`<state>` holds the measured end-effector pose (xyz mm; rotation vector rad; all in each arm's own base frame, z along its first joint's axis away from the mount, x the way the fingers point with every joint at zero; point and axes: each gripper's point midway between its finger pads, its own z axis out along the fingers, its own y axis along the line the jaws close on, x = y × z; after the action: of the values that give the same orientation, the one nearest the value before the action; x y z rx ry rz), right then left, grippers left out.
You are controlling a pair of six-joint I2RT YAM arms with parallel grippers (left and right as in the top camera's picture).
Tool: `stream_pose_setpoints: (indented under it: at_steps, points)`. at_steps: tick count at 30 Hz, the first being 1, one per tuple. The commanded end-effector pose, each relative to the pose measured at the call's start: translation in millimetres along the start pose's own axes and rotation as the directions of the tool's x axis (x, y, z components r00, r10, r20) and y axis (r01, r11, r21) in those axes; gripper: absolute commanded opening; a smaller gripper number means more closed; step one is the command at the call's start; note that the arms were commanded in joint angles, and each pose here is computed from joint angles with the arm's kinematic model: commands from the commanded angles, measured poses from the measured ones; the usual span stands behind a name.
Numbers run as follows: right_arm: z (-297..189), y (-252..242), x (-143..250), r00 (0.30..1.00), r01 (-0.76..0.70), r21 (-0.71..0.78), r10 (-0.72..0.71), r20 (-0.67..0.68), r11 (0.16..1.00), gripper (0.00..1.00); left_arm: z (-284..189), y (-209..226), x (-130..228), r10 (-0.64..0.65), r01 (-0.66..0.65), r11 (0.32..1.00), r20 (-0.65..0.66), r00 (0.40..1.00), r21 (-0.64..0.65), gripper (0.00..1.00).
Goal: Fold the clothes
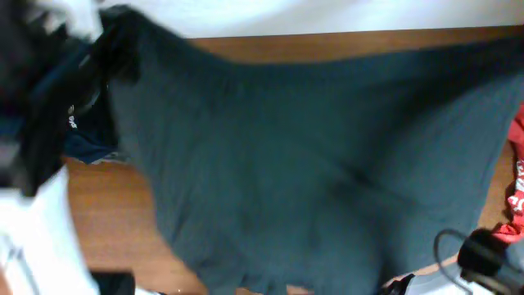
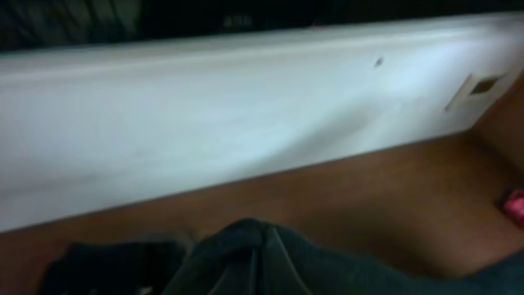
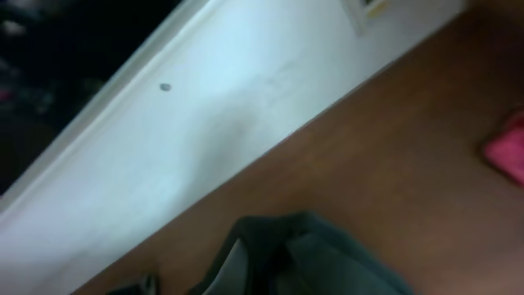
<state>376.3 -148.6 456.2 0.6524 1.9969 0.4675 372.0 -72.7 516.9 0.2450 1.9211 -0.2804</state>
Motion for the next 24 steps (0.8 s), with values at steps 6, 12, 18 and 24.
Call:
stream_pose_setpoints:
  at_steps: [6, 12, 18, 24]
  points:
    - [-12.1, 29.1, -10.5, 0.996, 0.087, -0.162, -0.082, 0.038, 0.983, 0.04, 11.6, -20.6, -41.3, 0.024, -0.045, 0.99, 0.151, 0.988, 0.136, 0.0]
    - [-89.6, 41.5, 2.2, 0.99, 0.076, -0.098, -0.063, 0.123, 0.992, 0.04, -82.3, -42.9, -55.5, 0.071, -0.105, 0.987, 0.254, 0.965, 0.123, 0.0]
    - [-152.6, 49.2, 28.3, 0.977, 0.046, -0.015, -0.041, 0.21, 0.999, 0.04, -153.0, -59.5, -32.2, 0.102, -0.136, 0.984, 0.261, 0.96, 0.114, 0.0]
    - [-178.1, 59.1, 43.0, 0.963, 0.056, 0.028, -0.061, 0.262, 0.998, 0.04, -233.3, -68.6, -23.7, 0.157, -0.181, 0.983, 0.377, 0.913, 0.028, 0.0]
